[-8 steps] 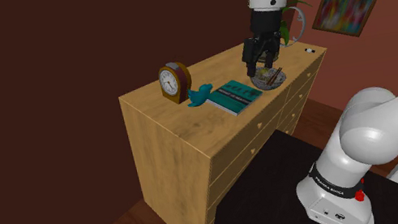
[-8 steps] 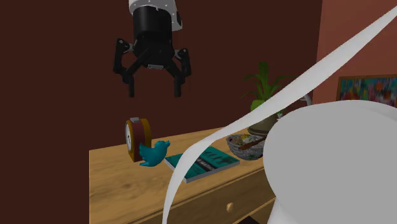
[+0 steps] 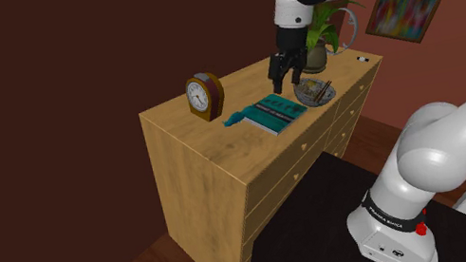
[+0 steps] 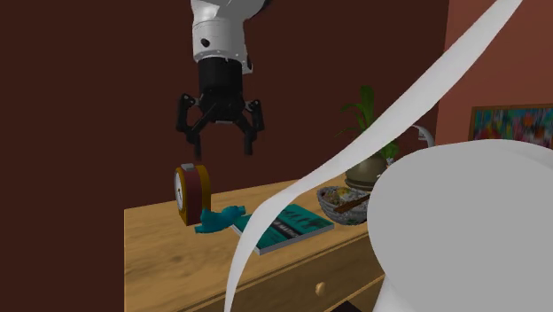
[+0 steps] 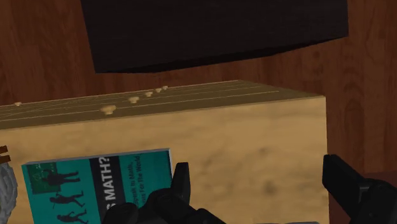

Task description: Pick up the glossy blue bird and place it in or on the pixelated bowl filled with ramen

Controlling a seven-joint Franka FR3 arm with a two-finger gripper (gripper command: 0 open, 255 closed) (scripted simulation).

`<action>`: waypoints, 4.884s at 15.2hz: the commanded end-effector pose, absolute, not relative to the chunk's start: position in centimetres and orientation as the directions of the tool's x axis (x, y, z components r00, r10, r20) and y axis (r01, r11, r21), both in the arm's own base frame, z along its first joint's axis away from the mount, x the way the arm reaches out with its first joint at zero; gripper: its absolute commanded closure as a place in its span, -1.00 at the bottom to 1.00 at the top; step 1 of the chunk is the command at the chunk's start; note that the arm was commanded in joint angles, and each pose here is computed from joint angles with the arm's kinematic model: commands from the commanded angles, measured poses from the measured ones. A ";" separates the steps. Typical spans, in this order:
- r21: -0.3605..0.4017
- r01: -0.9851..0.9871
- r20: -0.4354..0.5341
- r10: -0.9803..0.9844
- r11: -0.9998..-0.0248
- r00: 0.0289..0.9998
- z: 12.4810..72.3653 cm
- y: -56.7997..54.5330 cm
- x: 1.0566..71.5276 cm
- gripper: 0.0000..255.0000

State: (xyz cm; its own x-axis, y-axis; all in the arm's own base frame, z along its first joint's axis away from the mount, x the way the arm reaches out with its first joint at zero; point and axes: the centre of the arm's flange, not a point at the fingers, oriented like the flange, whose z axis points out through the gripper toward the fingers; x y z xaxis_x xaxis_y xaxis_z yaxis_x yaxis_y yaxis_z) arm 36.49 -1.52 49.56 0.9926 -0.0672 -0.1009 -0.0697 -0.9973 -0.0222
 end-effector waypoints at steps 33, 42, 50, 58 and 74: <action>-0.001 0.111 0.000 0.111 -0.994 0.994 33.4 -10.2 57.5 -1.00; -0.001 0.111 0.000 0.111 -0.994 0.994 33.5 -10.2 57.5 1.00; 0.129 0.396 -0.076 0.389 -0.909 0.918 32.0 -7.1 52.7 -1.00; 0.156 0.459 -0.100 0.449 -0.874 0.888 28.1 -7.2 51.4 -1.00; 0.156 0.459 -0.100 0.449 -0.874 0.888 27.8 -7.2 51.4 1.00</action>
